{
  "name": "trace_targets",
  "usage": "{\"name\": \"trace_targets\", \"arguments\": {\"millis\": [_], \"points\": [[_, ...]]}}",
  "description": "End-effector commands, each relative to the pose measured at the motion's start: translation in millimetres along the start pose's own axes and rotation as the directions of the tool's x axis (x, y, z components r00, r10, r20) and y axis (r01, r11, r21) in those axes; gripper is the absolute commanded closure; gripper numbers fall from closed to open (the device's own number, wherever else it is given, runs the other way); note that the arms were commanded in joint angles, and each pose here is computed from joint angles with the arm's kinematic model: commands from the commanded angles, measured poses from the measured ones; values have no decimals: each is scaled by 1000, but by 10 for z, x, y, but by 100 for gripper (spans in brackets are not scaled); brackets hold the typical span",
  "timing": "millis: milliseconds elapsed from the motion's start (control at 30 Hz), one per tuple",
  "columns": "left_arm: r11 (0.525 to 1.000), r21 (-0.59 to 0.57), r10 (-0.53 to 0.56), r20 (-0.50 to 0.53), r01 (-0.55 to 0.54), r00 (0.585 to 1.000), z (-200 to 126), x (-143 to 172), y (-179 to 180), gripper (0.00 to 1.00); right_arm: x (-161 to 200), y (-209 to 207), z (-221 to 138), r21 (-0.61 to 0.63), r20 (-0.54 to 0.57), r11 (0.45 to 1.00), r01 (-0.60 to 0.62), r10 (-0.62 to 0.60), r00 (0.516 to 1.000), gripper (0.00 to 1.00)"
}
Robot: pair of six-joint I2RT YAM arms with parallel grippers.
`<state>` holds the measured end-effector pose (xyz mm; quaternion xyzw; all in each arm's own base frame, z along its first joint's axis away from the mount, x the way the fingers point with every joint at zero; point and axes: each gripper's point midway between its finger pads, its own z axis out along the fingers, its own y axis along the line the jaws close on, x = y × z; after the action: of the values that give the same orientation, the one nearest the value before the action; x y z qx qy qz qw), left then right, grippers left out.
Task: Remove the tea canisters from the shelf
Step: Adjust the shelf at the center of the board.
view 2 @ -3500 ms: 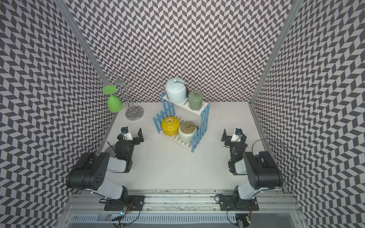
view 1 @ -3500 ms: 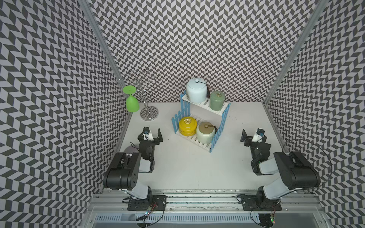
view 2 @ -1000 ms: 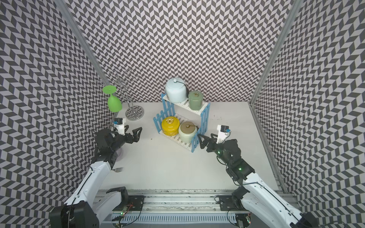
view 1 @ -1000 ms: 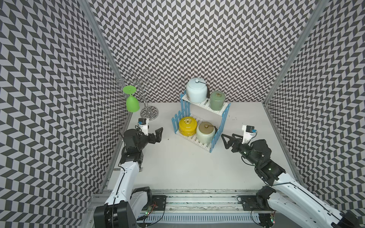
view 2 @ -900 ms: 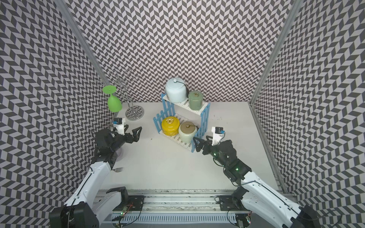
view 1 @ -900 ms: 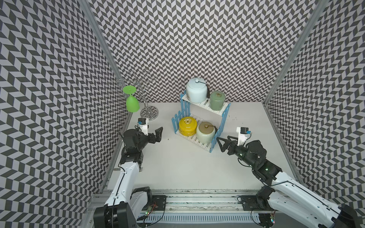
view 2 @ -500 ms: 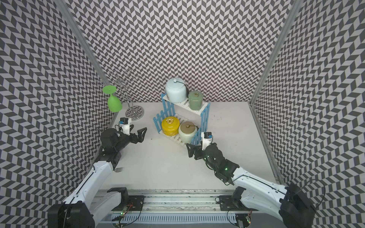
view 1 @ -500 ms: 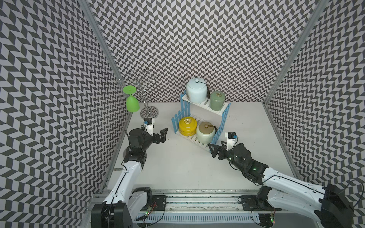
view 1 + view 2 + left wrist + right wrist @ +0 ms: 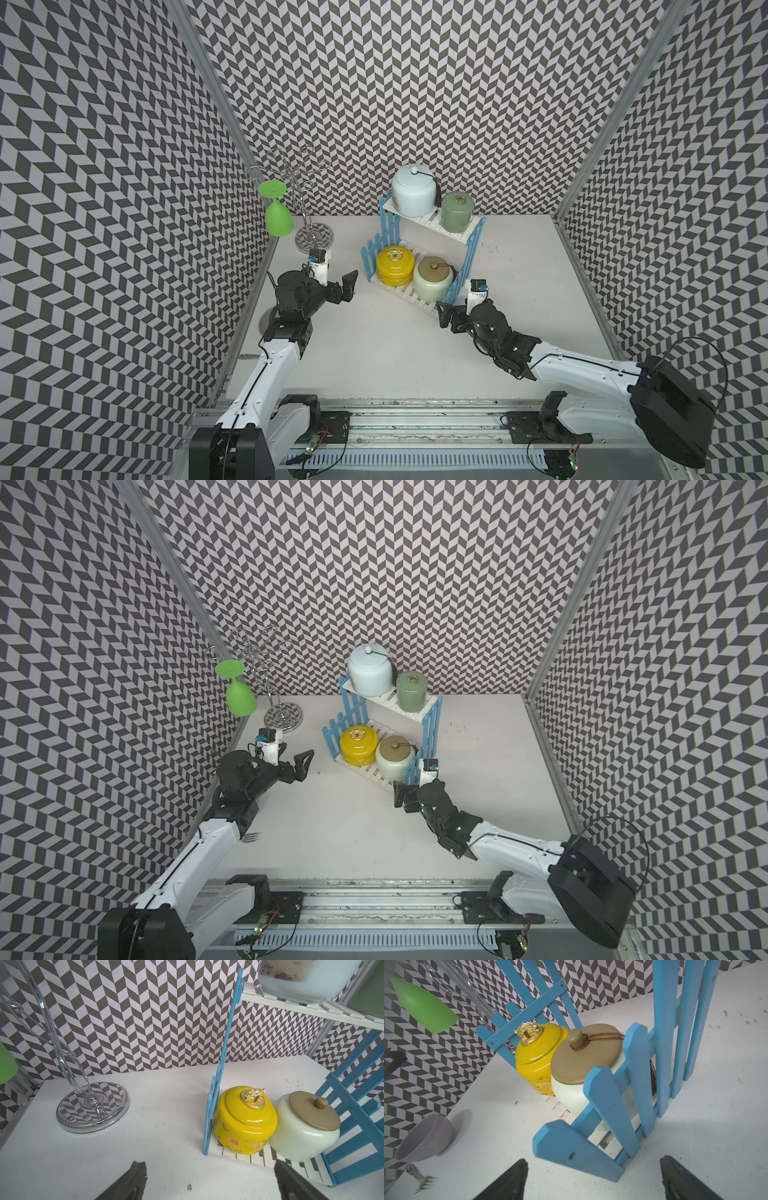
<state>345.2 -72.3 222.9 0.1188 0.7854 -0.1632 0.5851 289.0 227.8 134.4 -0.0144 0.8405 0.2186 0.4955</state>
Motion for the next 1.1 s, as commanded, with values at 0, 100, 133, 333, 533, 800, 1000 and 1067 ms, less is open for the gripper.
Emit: {"name": "trace_targets", "arguments": {"millis": [0,100,133,333,533,800,1000,1067], "points": [[1000,-2,24,12,-24,1000,-8,-14,-15,0,-208,36,52,14,76,1000,-13,12,997,2],[1000,-3,26,9,-26,1000,-4,0,-12,0,-195,-34,77,38,78,999,-7,4,997,5],[1000,-4,27,9,-27,1000,-3,3,-12,0,-190,-64,89,47,80,999,-9,6,997,7],[1000,9,26,2,-26,1000,7,15,-41,0,-236,-192,130,75,82,997,-18,12,997,16],[1000,20,24,1,-24,1000,13,-7,-72,0,-264,-330,195,102,69,995,-18,11,998,27],[999,37,30,-1,-30,1000,19,-11,-125,0,-384,-552,264,138,71,990,-15,5,997,40],[998,48,30,2,-30,1000,14,-18,-154,0,-510,-704,326,169,79,986,-7,-7,997,48],[998,55,29,2,-29,1000,9,-25,-164,0,-545,-740,355,166,77,986,-11,-2,997,50]]}}
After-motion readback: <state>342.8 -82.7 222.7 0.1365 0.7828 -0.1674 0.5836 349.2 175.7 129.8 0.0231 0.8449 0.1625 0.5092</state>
